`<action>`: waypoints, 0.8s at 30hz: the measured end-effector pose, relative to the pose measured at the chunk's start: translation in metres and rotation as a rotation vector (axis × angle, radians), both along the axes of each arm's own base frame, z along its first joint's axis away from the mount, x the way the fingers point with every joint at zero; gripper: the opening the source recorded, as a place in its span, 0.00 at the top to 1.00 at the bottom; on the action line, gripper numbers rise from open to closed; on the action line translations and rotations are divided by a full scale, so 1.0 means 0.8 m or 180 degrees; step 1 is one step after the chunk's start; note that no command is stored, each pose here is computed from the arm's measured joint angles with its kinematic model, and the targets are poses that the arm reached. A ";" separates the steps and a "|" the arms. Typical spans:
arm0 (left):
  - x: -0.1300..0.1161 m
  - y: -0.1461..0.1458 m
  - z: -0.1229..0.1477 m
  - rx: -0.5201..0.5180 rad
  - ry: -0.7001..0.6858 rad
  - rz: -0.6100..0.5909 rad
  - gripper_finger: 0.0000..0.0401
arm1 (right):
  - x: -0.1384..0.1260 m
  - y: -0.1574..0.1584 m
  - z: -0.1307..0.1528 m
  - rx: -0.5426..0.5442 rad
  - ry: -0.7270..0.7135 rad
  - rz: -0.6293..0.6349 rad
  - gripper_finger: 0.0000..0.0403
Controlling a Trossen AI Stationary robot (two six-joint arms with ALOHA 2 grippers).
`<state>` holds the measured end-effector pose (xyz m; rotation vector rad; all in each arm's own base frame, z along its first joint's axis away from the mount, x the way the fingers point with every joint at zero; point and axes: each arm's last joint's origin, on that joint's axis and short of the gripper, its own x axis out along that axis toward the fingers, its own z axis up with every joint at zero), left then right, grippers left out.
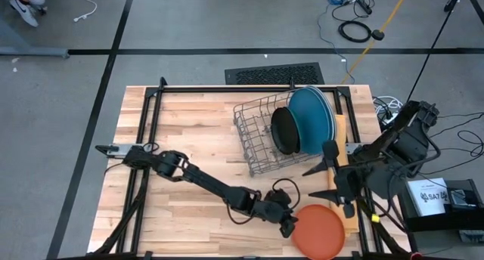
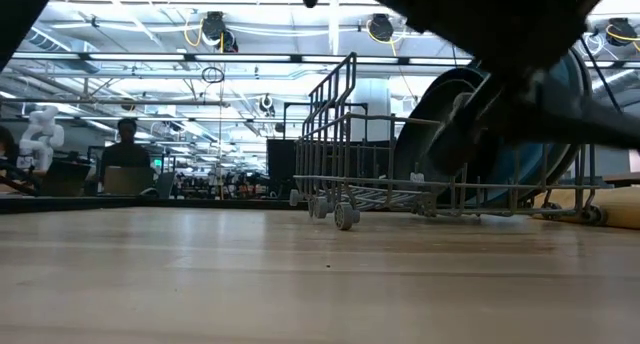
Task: Sort dishes
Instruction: Put the orange plate into the dish rack
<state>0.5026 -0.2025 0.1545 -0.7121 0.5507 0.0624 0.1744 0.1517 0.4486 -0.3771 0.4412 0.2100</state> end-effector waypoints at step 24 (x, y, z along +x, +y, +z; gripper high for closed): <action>0.010 -0.003 -0.052 -0.0348 0.0017 0.0129 0.53 | 0.000 0.011 0.001 0.0002 -0.0075 0.0109 0.39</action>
